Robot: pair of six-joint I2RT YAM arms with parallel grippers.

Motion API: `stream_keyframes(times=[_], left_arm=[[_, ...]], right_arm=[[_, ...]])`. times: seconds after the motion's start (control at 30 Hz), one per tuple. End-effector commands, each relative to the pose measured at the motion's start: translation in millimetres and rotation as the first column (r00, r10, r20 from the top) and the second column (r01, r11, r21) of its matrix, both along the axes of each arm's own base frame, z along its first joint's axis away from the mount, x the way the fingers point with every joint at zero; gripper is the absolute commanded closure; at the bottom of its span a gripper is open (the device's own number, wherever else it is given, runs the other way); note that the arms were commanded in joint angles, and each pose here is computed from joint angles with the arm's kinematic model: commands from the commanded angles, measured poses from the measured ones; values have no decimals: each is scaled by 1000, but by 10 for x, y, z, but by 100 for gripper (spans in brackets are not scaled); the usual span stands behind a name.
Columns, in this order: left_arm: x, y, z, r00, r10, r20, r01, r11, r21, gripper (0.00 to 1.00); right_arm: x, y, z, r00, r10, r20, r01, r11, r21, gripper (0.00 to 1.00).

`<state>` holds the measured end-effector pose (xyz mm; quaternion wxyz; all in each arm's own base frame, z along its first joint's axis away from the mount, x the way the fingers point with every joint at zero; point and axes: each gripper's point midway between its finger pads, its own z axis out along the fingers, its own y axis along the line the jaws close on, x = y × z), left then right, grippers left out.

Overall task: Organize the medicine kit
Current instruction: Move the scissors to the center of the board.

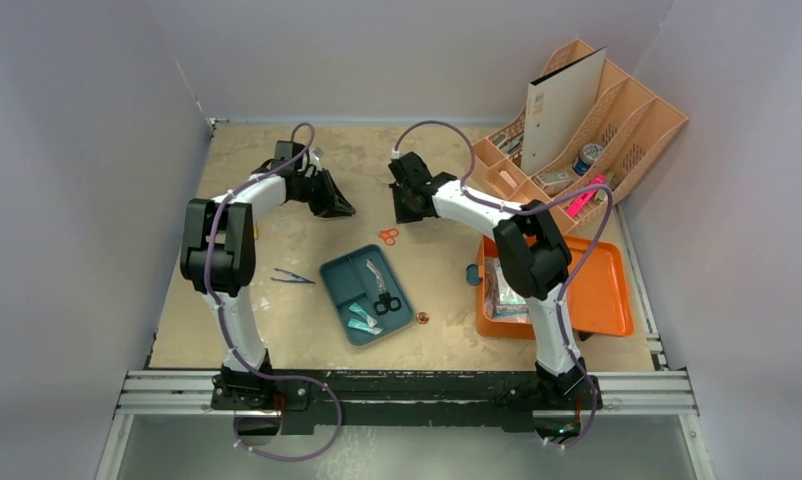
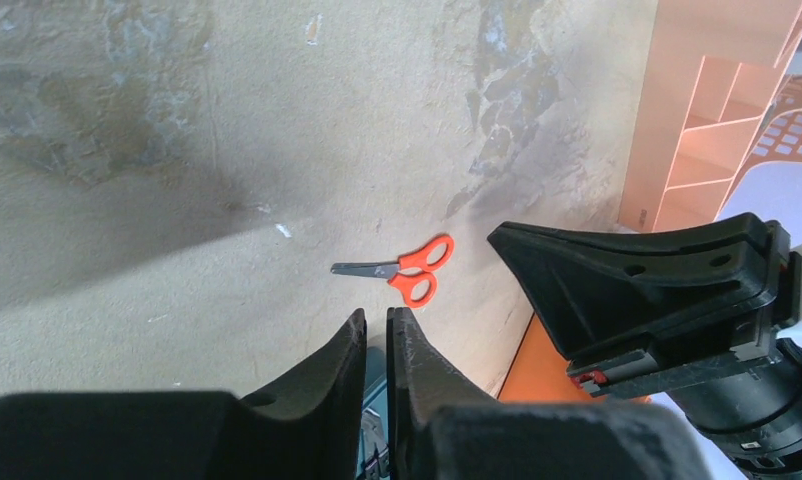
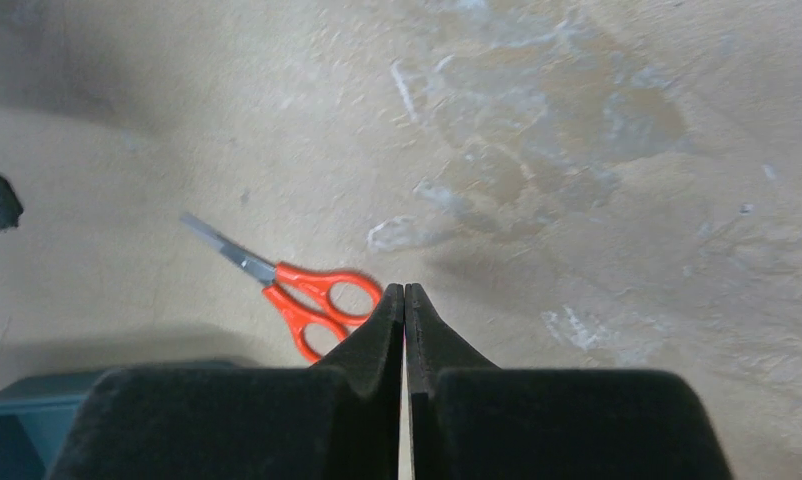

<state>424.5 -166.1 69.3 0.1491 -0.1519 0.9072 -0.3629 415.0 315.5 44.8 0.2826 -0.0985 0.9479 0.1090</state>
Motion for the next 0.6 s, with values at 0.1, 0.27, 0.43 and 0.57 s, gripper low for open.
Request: stream_keyframes(times=[0.1,0.27,0.43,0.57], left_arm=[[89,-218,115,996,-62,69,66,997,-51,100],[63,-379,52,993,-97,60,100,994,-51,100],[19,-409,-53,993,-111,41,113,993,-32,100],[17,-372,-167,994,-108,27,108,994,-3,100]], right_arm=[[-96,134,195,997,79,-10,-78,995,57,84],[-98,81,263,998,65,-1,-65,996,59,78],[-82,39,294,998,67,-5,-66,996,63,76],[-81,42,286,998,63,-22,-61,994,94,72]])
